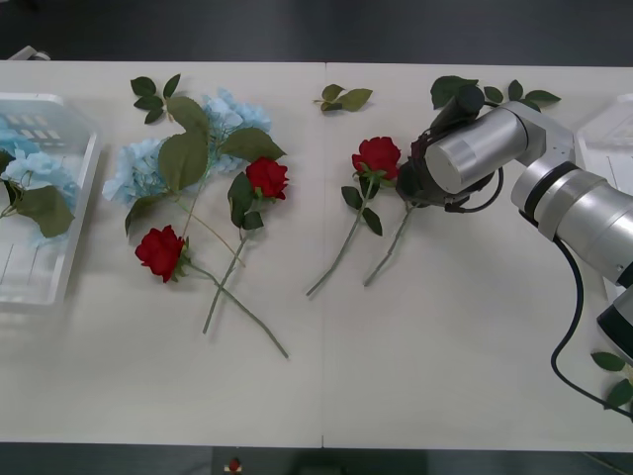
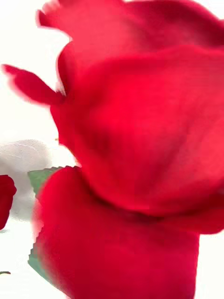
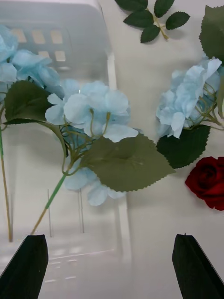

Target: Put the red flowers into the right box and the blue flowers into the left box

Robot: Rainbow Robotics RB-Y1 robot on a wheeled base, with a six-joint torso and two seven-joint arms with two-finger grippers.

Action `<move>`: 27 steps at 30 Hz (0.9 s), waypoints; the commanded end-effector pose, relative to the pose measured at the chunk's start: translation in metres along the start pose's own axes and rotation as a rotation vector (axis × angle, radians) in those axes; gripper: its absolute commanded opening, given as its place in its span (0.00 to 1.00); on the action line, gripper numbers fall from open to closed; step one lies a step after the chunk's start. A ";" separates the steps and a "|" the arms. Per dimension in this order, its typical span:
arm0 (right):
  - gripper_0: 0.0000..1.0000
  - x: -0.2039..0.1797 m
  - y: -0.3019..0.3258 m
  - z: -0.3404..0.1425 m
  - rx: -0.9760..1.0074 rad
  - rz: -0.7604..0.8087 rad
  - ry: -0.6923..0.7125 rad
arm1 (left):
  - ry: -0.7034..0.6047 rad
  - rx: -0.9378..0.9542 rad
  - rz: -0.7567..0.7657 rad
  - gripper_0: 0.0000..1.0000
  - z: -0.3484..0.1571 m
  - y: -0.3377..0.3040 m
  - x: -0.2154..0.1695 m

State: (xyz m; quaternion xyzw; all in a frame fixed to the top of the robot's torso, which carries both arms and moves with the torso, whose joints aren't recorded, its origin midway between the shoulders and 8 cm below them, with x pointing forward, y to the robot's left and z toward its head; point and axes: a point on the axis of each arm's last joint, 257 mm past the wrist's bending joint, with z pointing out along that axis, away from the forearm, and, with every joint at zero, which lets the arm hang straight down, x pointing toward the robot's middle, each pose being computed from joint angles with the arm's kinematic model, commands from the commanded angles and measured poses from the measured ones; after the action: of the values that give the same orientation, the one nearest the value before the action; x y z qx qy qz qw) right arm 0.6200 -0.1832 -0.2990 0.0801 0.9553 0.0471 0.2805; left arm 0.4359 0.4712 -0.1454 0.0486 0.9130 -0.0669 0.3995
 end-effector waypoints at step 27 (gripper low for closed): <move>0.00 -0.080 -0.090 -0.110 0.000 -0.169 -0.105 | -0.124 -0.262 -0.451 0.88 0.144 -0.167 -0.057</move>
State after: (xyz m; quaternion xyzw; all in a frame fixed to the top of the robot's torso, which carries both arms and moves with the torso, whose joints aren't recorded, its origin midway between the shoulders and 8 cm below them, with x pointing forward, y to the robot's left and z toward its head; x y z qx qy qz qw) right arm 0.6171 -0.2527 -0.2006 0.0420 0.9448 0.0490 0.3212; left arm 0.5396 0.2725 -0.2104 -0.1716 0.8973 -0.0246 0.4060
